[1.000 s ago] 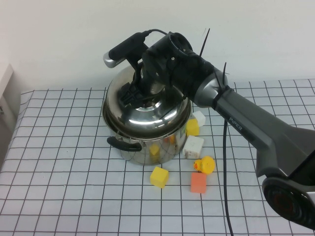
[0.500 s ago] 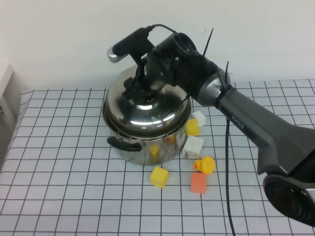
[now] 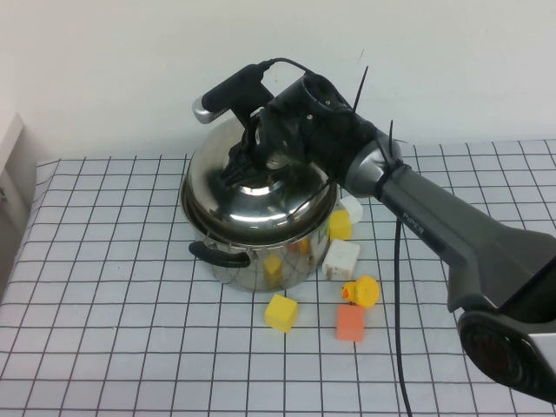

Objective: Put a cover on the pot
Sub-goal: Place the pot lid on the pot

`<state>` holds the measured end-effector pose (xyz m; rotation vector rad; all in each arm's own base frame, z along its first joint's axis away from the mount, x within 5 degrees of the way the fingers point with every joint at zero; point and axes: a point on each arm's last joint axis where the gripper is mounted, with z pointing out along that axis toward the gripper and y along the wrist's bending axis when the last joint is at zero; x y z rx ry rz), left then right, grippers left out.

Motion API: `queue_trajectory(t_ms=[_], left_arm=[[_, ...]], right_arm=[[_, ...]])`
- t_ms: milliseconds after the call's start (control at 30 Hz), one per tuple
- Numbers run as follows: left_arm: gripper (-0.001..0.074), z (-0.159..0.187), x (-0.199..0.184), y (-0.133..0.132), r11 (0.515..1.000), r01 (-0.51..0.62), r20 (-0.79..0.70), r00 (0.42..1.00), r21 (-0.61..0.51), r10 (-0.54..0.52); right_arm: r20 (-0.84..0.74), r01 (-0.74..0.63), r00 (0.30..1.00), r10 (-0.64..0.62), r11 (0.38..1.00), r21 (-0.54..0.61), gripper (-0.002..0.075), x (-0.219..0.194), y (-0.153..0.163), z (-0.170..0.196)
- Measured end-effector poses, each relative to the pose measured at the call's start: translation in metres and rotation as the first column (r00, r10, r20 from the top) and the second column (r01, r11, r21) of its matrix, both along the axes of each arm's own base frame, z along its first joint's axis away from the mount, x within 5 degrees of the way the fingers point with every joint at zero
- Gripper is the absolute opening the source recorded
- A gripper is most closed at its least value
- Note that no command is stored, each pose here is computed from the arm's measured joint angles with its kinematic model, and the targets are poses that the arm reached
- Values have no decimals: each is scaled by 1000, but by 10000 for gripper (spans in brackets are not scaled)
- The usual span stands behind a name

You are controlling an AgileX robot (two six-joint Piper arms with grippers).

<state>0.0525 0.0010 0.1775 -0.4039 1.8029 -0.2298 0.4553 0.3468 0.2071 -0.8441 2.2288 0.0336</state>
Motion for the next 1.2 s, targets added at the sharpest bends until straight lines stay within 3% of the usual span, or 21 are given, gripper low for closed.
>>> queue_trajectory(t_ms=[1200], left_arm=[[-3, 0, 0, 0, 1000, 0, -1, 1000, -3, 0]], right_arm=[[-100, 13, 995, -11, 1000, 17, 352, -11, -12, 30]])
